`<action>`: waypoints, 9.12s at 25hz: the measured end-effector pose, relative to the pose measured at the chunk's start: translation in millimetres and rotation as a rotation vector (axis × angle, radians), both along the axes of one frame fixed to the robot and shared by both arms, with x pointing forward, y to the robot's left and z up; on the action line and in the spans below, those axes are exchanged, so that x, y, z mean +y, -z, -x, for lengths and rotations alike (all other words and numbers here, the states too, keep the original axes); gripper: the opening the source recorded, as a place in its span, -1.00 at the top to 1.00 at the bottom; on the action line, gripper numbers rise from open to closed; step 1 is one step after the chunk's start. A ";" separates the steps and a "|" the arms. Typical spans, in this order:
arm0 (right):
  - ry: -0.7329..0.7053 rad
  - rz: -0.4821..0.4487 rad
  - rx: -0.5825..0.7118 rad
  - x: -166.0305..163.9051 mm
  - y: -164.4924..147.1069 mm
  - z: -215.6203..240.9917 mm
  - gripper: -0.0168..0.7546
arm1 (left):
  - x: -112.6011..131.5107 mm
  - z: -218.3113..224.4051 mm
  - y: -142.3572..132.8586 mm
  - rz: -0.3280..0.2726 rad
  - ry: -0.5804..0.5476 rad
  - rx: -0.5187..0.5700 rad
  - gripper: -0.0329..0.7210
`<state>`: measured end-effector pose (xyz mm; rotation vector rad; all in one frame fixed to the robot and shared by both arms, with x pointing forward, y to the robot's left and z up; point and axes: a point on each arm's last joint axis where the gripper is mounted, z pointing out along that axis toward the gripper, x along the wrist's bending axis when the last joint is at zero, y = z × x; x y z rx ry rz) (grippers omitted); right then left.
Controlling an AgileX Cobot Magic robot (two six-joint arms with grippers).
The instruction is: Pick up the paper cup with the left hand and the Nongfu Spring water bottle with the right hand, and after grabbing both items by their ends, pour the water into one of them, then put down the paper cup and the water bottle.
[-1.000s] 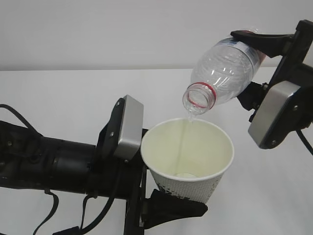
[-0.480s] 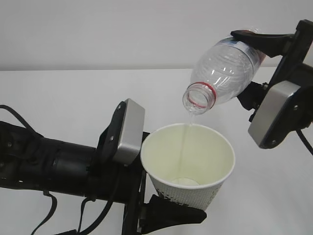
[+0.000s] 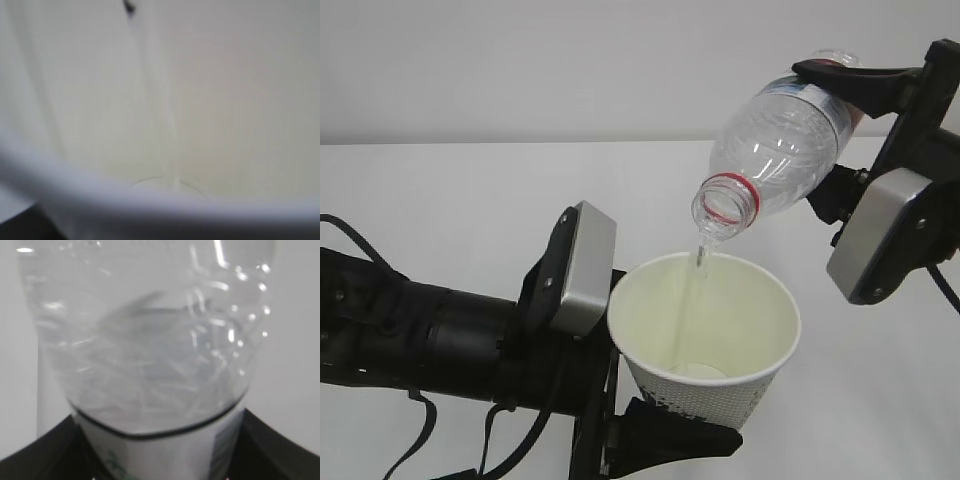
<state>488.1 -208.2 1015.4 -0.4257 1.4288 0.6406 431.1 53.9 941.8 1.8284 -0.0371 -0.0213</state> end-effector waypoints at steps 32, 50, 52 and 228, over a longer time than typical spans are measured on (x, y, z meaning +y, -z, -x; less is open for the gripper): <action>0.008 0.012 -0.017 -0.4 -0.8 -0.6 -0.36 | -0.1 0.5 -0.5 0.005 0.005 0.000 -0.44; 0.007 0.011 -0.023 -0.3 -1.3 -0.4 -0.36 | 0.5 -1.0 2.0 -0.023 -0.015 0.016 -0.43; 0.007 0.011 -0.023 -0.3 -1.3 -0.4 -0.36 | 0.6 -1.1 2.1 -0.025 -0.017 0.017 -0.43; 0.034 0.038 -0.083 -2.0 -5.3 -0.5 -0.36 | 1.1 -3.6 4.0 -0.046 -0.047 0.020 -0.39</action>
